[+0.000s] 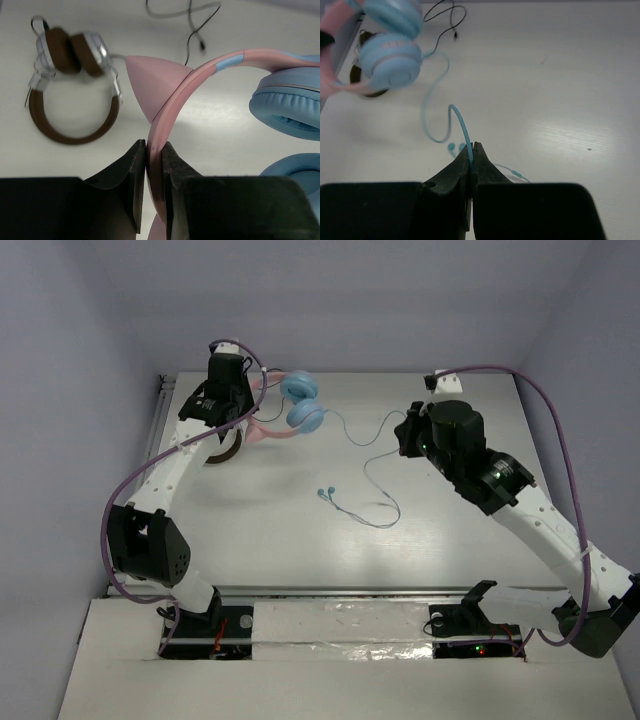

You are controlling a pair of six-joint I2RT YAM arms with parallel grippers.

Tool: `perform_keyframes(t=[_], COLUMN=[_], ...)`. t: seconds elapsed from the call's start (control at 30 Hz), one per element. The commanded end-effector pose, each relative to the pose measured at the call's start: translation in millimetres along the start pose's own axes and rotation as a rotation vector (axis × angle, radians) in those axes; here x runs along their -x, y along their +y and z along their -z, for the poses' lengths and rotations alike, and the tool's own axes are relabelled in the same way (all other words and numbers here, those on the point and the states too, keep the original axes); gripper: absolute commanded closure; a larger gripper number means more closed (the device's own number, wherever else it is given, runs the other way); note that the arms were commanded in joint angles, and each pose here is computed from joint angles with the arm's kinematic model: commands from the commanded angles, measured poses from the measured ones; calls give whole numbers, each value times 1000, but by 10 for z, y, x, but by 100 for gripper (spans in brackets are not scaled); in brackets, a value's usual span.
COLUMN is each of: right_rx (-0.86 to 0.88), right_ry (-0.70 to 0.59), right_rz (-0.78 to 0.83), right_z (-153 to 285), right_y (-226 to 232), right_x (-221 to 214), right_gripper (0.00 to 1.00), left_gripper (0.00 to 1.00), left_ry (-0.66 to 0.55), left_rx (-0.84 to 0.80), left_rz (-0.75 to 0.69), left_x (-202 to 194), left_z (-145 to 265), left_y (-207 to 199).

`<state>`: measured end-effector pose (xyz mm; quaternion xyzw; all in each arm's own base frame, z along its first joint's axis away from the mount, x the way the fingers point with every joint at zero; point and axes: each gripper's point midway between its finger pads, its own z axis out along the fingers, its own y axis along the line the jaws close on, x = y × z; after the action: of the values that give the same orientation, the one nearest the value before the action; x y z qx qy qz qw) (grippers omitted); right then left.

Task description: Wrap the headphones

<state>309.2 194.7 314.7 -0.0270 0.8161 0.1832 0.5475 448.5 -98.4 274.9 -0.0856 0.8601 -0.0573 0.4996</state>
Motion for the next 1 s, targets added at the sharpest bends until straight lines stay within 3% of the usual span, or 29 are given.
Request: perform_keyframes(t=[0.0,0.23,0.57,0.67,0.97], right_rx=[-121,-74,14,15,-131], right_ry=[69,52,-144,-208,-140], right_rz=[199,473,583,598,631], right_z=[201,68,-122,-178,-641], right_y=[-113,394,768,850,483], right_x=[93,329,852,1003,852], right_gripper=[100,100,100,100,100], left_gripper=[100,100,100,100,100], left_ry=[-171,26,300,317,301], left_rx=[-22,-117,-512,-531,-621], left_rz=[38,-134,-296,-360,-352], left_x=[420,-313,-1525,-1694,-1701], left_z=[324,287,499,572,794], left_y=[0,-233,-1046,-1196,-1228])
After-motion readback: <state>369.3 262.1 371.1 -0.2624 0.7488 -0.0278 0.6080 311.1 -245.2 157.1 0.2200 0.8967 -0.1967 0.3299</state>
